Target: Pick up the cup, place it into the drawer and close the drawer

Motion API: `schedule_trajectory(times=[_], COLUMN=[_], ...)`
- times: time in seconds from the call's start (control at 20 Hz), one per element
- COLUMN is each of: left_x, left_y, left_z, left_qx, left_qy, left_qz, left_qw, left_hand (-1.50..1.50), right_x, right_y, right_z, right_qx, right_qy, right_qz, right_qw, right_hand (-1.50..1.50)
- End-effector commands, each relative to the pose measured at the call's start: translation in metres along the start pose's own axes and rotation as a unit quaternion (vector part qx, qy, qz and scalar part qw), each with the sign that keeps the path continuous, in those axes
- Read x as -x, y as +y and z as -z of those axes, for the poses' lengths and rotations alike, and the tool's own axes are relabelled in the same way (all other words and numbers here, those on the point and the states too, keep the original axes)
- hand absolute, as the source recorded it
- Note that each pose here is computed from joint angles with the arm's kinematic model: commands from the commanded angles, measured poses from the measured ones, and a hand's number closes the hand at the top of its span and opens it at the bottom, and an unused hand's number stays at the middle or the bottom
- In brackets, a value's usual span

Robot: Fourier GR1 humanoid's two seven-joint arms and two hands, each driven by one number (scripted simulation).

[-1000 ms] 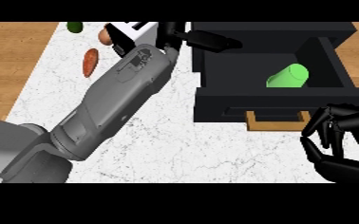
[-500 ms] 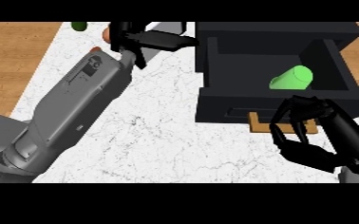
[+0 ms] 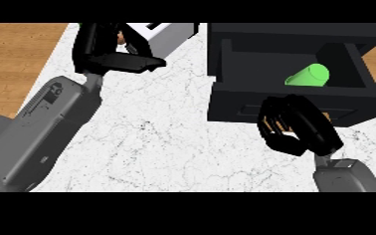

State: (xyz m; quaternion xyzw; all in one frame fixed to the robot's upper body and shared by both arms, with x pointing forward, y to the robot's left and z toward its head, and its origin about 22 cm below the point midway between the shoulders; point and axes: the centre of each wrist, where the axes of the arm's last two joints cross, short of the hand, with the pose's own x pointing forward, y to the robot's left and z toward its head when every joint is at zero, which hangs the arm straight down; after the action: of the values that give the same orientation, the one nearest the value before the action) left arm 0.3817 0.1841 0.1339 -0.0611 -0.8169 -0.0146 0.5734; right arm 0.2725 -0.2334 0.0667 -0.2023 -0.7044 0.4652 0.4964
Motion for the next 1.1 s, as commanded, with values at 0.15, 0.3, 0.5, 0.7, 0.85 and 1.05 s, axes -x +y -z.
schedule_trajectory(times=[0.15,0.3,0.5,0.7,0.85,1.05], left_x=[0.005,-0.006,-0.001,0.007,0.001,-0.005], left_y=[0.05,0.057,0.084,0.095,0.095,0.099], left_z=[-0.033,-0.051,-0.063,-0.067,-0.075,-0.066], left_qx=[-0.014,-0.008,-0.002,-0.006,-0.007,0.006], left_qy=[0.003,0.002,0.004,0.002,0.005,0.0], left_qz=[0.002,0.001,-0.006,-0.002,-0.01,-0.011], left_qw=[0.9999,1.0,1.0,1.0,0.9999,0.9999], left_hand=[-1.5,-1.5,-1.5,-1.5,-1.5,-1.5], right_x=[0.022,0.036,0.052,0.069,0.088,0.101], right_y=[0.053,0.069,0.055,0.043,0.017,0.019], right_z=[0.047,0.064,0.1,0.117,0.119,0.116], right_qx=[-0.041,-0.04,-0.042,-0.05,-0.056,-0.047], right_qy=[0.012,0.017,0.024,0.038,0.052,0.074], right_qz=[-0.105,-0.098,-0.096,-0.077,-0.064,-0.057], right_qw=[0.994,0.994,0.994,0.995,0.995,0.995], right_hand=[1.5,1.5,1.5,1.5,1.5,1.5])
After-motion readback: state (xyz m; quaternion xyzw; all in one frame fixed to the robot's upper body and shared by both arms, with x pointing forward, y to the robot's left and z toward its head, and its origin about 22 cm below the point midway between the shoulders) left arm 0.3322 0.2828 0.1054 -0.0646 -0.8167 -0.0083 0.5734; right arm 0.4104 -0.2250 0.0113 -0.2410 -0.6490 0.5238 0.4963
